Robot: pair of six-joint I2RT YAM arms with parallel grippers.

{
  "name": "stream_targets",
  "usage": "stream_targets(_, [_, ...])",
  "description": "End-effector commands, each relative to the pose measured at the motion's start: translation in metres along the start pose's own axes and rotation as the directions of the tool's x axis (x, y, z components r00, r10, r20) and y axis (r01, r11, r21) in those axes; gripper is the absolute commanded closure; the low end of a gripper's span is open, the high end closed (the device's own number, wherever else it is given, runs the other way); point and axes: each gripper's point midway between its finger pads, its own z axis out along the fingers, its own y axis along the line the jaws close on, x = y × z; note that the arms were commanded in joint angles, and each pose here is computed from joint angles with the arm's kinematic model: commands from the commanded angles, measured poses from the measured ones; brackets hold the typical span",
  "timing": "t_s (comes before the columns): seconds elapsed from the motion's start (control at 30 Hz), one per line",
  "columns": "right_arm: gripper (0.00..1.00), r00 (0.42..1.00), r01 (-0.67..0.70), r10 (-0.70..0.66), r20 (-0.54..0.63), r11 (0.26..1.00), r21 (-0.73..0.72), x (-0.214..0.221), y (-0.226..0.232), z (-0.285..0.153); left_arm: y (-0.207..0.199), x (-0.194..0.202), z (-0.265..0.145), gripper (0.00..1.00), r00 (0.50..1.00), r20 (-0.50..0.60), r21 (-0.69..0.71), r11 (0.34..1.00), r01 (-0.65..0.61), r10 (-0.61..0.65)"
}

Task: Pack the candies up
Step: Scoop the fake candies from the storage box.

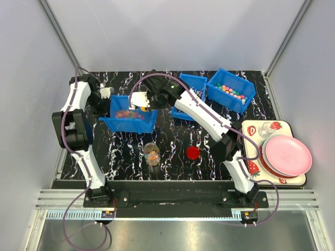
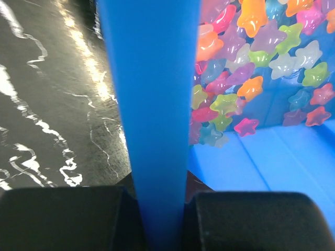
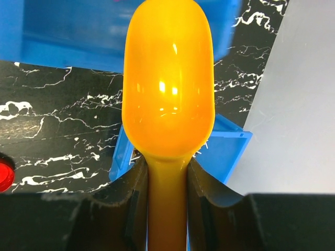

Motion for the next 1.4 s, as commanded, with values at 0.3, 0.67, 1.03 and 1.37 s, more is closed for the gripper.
stream_targets(0.3, [1.0, 0.999, -0.033, 0.028, 0.037, 0.993, 0.116, -0.006, -0.026, -0.011, 0.0, 0.04, -0.001, 1.0, 0.961, -0.261, 0.002, 0.995, 0.096, -0.092])
stream_targets(0.67, [1.0, 0.998, -0.042, 0.037, 0.041, 0.991, 0.126, -0.005, -0.027, -0.005, 0.06, 0.013, -0.044, 1.0, 0.993, -0.114, -0.439, 0.898, -0.021, -0.033])
stream_targets(1.03, [1.0, 0.998, 0.045, -0.046, 0.037, 0.998, 0.039, -0.013, -0.004, 0.009, 0.025, 0.005, -0.029, 1.0, 0.998, -0.053, -0.314, 0.949, -0.038, 0.023])
stream_targets(1.37, [1.0, 0.978, 0.198, -0.197, -0.069, 0.98, 0.006, -0.01, 0.005, 0.038, -0.019, -0.022, -0.006, 1.0, 0.994, 0.101, -0.075, 0.997, -0.027, 0.035])
